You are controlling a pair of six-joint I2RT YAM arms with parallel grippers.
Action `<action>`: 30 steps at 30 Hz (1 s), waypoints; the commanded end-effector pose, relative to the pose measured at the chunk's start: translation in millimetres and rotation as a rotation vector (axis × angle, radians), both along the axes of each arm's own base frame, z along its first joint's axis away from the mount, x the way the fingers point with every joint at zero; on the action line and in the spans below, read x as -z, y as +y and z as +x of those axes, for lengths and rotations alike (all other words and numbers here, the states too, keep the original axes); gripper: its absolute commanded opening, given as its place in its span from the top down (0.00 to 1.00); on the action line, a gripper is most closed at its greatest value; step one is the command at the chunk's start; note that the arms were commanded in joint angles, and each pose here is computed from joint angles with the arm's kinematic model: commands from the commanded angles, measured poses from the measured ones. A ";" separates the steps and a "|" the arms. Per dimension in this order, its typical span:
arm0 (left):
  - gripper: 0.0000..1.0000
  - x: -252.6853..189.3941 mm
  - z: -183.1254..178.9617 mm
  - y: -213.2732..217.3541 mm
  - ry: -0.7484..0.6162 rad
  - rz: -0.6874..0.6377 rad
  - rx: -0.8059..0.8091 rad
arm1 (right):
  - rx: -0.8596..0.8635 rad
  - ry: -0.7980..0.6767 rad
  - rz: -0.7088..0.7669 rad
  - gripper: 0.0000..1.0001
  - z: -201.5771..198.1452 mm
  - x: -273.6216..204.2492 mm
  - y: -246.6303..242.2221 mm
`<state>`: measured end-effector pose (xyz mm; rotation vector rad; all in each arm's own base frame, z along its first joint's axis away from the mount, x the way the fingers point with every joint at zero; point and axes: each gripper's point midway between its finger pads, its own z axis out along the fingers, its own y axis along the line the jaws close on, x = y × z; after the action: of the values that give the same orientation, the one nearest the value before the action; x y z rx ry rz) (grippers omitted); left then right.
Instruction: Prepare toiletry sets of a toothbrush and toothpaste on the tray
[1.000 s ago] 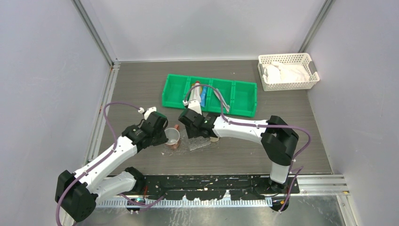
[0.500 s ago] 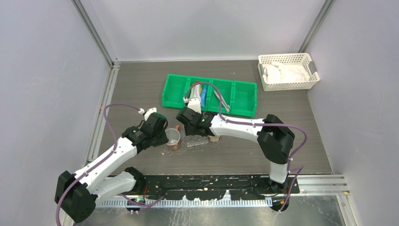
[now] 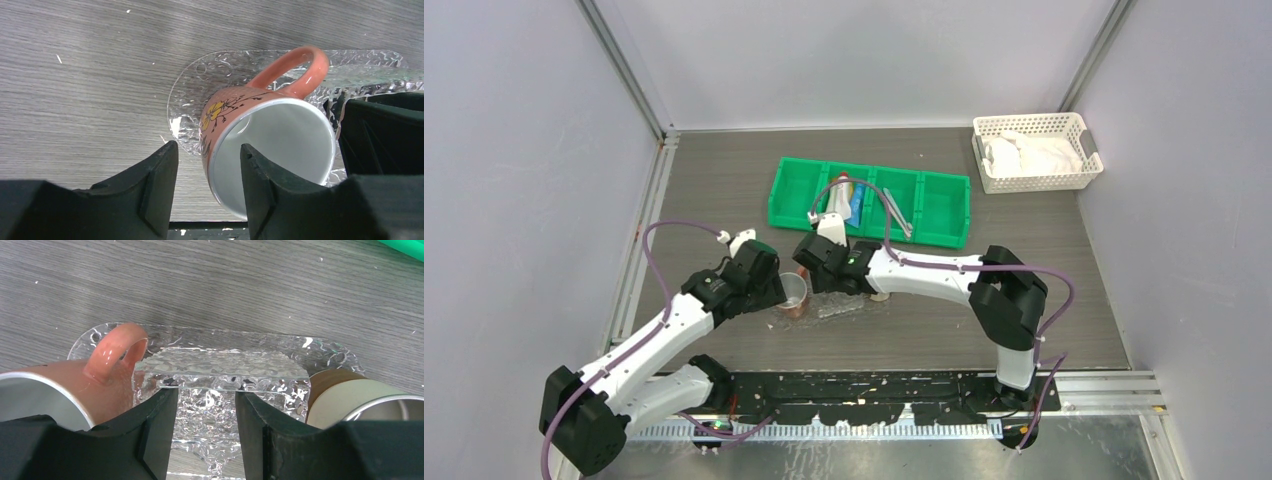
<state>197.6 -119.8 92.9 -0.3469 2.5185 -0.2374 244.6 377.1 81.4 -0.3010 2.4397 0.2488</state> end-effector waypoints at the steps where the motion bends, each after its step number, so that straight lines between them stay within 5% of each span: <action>1: 0.49 -9.6 3.5 1.2 -0.031 0.006 0.000 | 0.037 -0.062 0.063 0.46 7.1 -35.2 3.4; 13: 0.30 -38.6 15.2 6.9 -0.084 0.053 0.001 | -0.019 -0.191 0.144 0.27 12.9 -133.5 -4.5; 17: 0.07 -54.8 23.7 8.0 -0.123 0.070 0.002 | -0.001 -0.228 0.143 0.25 35.3 -164.7 -32.9; 22: 0.00 -72.1 41.3 3.5 -0.174 0.058 0.020 | 0.038 -0.165 0.215 0.40 92.4 -165.5 -82.6; 30: 0.03 -79.6 68.8 -9.2 -0.207 0.013 0.071 | -0.024 -0.128 0.040 0.54 176.2 -119.4 -108.7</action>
<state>244.5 -116.5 150.7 -0.2666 2.4058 -0.1927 402.9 251.9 215.9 -0.1106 2.2859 0.2718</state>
